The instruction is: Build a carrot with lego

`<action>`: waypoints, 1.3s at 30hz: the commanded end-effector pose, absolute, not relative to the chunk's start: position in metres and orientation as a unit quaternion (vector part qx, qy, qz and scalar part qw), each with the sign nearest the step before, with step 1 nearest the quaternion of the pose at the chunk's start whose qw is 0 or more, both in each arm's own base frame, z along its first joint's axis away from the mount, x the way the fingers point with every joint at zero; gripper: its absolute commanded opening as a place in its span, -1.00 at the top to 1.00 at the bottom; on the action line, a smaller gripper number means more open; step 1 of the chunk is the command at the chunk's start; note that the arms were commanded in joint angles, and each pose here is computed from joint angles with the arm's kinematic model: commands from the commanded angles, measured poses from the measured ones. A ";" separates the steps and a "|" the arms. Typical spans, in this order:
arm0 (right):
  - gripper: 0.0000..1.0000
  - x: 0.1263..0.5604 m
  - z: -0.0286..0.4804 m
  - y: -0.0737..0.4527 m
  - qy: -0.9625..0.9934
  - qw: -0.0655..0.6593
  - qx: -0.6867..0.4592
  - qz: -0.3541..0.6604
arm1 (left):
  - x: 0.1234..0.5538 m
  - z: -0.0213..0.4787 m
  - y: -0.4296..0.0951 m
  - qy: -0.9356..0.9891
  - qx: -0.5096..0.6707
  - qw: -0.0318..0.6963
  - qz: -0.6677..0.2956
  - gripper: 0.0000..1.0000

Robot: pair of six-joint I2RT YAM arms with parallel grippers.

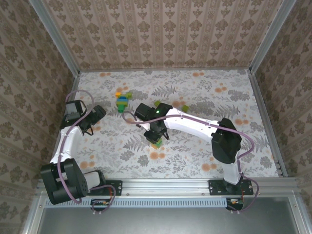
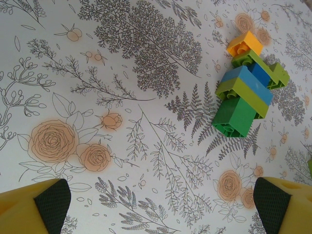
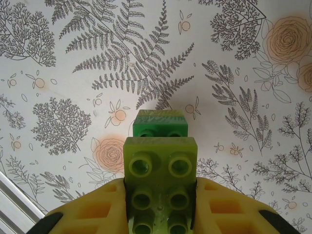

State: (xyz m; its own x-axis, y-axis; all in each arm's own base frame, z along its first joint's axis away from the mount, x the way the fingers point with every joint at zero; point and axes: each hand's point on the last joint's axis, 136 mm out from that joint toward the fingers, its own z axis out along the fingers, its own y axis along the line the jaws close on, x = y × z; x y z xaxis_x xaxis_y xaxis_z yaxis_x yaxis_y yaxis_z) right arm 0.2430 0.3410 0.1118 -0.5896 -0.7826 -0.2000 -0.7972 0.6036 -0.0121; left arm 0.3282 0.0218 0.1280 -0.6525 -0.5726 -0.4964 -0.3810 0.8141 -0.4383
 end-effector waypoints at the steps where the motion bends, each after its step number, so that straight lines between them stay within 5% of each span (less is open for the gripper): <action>1: 0.47 0.215 0.056 0.308 0.896 -0.017 -0.444 -0.019 | 0.332 0.136 0.022 0.898 -0.252 0.331 -0.145 -1.00; 10: 0.47 0.215 0.068 0.316 0.893 -0.003 -0.450 0.004 | 0.332 0.136 0.022 0.898 -0.252 0.330 -0.144 -1.00; 21: 0.47 0.217 0.148 0.330 0.850 0.072 -0.518 0.064 | 0.333 0.137 0.022 0.898 -0.251 0.331 -0.144 -1.00; 39: 0.39 0.201 0.126 0.317 0.795 0.042 -0.603 0.042 | 0.334 0.137 0.021 0.898 -0.250 0.331 -0.148 -1.00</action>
